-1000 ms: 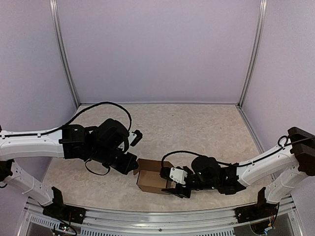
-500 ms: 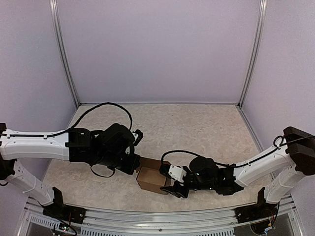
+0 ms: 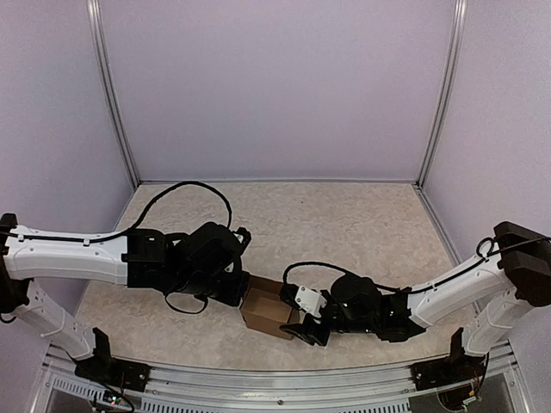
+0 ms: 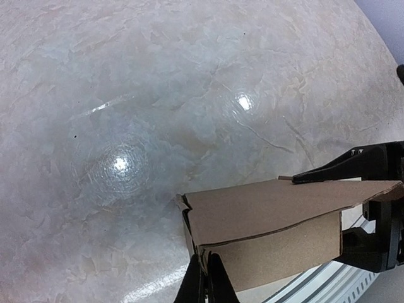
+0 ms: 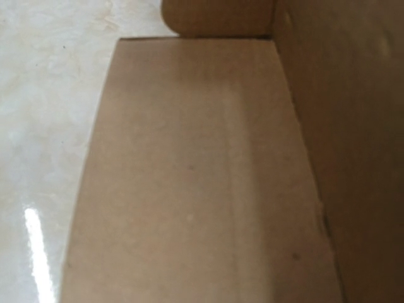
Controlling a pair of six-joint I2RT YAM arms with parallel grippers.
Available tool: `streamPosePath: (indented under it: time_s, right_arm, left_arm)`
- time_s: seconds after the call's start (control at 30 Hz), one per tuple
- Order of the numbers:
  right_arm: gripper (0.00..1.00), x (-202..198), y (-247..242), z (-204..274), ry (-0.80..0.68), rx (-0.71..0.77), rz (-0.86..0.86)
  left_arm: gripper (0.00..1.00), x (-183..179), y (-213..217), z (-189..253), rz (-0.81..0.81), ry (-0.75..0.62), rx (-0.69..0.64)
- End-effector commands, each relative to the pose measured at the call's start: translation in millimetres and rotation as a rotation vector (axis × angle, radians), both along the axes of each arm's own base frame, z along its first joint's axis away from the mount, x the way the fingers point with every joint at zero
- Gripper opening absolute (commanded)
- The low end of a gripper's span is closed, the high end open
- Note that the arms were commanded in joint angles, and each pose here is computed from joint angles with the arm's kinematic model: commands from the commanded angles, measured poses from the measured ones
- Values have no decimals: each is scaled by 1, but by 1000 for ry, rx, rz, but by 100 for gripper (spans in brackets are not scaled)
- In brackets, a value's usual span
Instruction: Fold the paper box
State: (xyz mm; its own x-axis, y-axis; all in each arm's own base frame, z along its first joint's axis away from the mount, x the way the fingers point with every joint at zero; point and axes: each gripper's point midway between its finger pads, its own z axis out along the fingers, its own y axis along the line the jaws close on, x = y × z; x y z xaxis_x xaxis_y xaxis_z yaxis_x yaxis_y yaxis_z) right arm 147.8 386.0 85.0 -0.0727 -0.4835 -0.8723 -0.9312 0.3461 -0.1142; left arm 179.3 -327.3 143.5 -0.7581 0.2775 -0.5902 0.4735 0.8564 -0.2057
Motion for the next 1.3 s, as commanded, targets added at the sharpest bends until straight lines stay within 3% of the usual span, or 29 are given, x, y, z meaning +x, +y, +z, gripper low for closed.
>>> streamPosePath:
  time_s: [0.0,0.5,0.9,1.27]
  right_arm:
    - [28,8,0,-6,-35,-20,-40]
    - [36,9,-3,-1,-24,8,-61]
    - [78,14,-7,20,43,92,-126]
    - [87,8,-25,55,101,130,-155]
  left_arm:
    - [0,-31,-8,-31,-83,101,44]
    - [0,-35,-2,-44,-78,92,84]
    - [0,-27,-4,-29,-63,47,82]
    - [0,-16,-7,-20,-11,13,101]
